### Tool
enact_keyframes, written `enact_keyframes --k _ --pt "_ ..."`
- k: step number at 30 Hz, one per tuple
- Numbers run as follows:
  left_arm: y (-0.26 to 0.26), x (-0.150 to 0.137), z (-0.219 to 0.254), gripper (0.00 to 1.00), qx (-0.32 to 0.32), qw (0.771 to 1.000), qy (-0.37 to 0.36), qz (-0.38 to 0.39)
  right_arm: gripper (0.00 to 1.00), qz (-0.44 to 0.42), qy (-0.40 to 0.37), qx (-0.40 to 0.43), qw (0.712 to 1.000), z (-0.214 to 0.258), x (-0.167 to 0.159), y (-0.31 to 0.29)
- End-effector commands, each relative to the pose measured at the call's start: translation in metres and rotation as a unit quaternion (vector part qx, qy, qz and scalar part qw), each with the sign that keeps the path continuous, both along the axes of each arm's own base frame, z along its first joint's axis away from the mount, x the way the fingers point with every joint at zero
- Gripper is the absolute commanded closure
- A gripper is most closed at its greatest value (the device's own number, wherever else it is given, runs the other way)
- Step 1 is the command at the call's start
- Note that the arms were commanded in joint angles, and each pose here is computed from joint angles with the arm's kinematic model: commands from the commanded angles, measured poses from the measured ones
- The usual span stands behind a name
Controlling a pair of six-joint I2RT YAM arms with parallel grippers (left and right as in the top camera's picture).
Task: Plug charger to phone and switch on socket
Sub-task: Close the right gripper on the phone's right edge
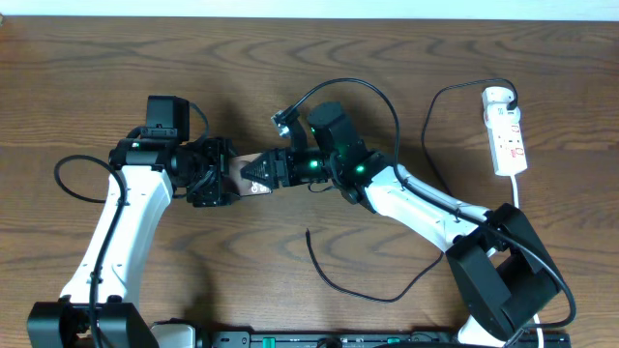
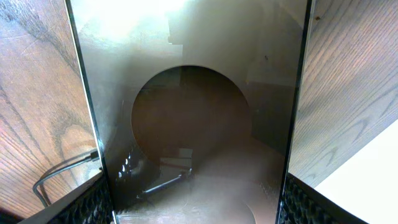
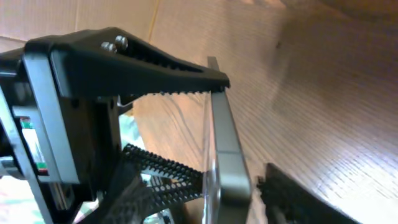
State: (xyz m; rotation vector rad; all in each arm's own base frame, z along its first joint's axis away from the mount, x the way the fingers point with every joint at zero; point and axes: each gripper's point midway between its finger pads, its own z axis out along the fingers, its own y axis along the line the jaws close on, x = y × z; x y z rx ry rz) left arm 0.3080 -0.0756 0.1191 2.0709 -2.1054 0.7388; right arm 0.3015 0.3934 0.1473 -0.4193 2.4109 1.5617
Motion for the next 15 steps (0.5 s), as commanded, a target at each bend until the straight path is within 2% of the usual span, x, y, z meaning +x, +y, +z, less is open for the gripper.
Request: enact_keyframes --k 1,15 --pt "0.000 0.001 0.006 0.93 -0.002 1.000 -0.008 0.005 0.50 -0.002 -0.010 0.001 1.000 0.004 0.002 0.003" --pt "-0.011 -0.002 0.006 0.93 -0.004 1.000 -0.007 -0.007 0.51 0.002 -0.011 -0.005 1.000 0.002 -0.005 0.009"
